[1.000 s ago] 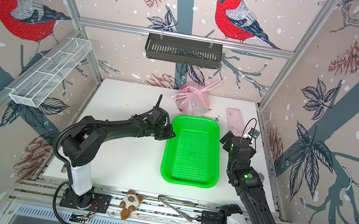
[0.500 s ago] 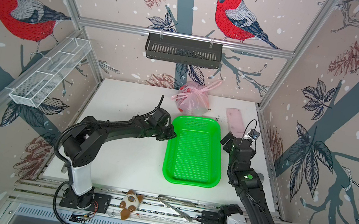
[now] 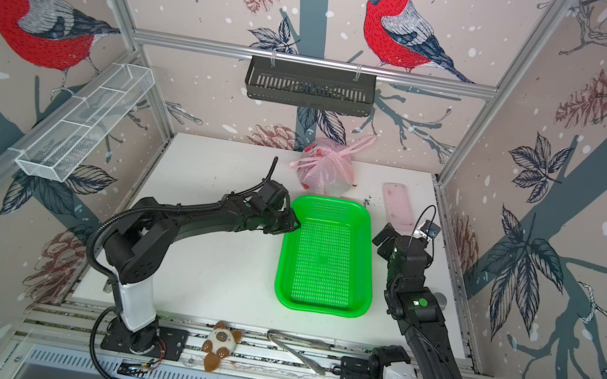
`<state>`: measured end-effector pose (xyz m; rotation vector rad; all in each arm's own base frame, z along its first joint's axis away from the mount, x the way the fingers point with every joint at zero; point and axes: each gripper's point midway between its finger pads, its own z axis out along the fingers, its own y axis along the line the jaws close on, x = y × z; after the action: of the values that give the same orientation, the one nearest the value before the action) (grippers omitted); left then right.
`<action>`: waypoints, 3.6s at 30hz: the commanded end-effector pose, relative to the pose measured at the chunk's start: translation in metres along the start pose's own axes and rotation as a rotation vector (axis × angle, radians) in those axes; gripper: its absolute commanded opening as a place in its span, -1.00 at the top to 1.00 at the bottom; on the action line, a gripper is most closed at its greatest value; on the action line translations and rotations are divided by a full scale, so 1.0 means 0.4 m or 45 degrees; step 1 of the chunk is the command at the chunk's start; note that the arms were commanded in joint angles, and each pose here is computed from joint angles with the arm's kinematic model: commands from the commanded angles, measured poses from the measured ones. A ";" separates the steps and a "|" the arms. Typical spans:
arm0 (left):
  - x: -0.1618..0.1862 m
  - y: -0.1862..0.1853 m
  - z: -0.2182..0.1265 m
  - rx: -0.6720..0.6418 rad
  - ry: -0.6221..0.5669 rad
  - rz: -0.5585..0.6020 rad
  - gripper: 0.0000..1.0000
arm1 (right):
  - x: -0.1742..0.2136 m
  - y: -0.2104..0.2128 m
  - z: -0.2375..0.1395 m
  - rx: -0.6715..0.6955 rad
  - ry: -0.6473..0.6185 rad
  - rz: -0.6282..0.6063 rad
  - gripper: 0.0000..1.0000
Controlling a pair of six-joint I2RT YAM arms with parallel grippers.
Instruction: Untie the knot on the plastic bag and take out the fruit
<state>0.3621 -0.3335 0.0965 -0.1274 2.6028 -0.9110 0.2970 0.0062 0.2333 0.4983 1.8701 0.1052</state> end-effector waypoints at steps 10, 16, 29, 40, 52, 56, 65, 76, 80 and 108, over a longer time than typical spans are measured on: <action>-0.115 -0.051 -0.117 -0.038 -0.167 0.137 -0.32 | 0.006 0.020 -0.007 -0.065 0.012 0.059 -0.99; -0.245 -0.028 -0.173 -0.058 -0.255 0.206 -0.56 | 0.050 0.066 -0.007 -0.109 0.093 0.022 -0.99; -0.482 -0.110 -0.007 0.028 -0.215 0.561 -0.86 | 0.087 0.120 -0.011 -0.117 0.137 -0.032 -0.99; -0.553 -0.103 0.146 0.125 -0.297 0.533 -0.92 | 0.093 0.162 0.018 -0.153 0.157 -0.080 -1.00; -0.556 -0.139 0.199 0.344 -0.347 0.474 -0.66 | 0.118 0.172 0.044 -0.154 0.180 -0.106 -0.99; -0.563 -0.144 0.205 0.377 -0.364 0.464 -0.22 | 0.117 0.169 0.046 -0.149 0.176 -0.108 -0.99; -0.604 -0.094 0.156 0.359 -0.441 0.389 0.76 | 0.122 0.176 0.050 -0.161 0.181 -0.102 -0.99; -0.607 0.102 -0.050 0.232 -0.628 0.235 0.93 | 0.139 0.212 0.069 -0.212 0.213 -0.111 -0.98; -0.539 0.169 -0.105 0.176 -0.633 0.185 0.93 | 0.139 0.246 0.073 -0.246 0.226 -0.128 -0.98; -0.023 0.271 -0.464 0.003 -0.626 0.049 0.90 | 0.208 0.503 -0.014 -0.491 0.310 -0.230 -0.97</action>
<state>0.3160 -0.1336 0.1705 -0.2284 2.1259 -0.7336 0.3255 0.2161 0.2146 0.0251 2.0895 0.3984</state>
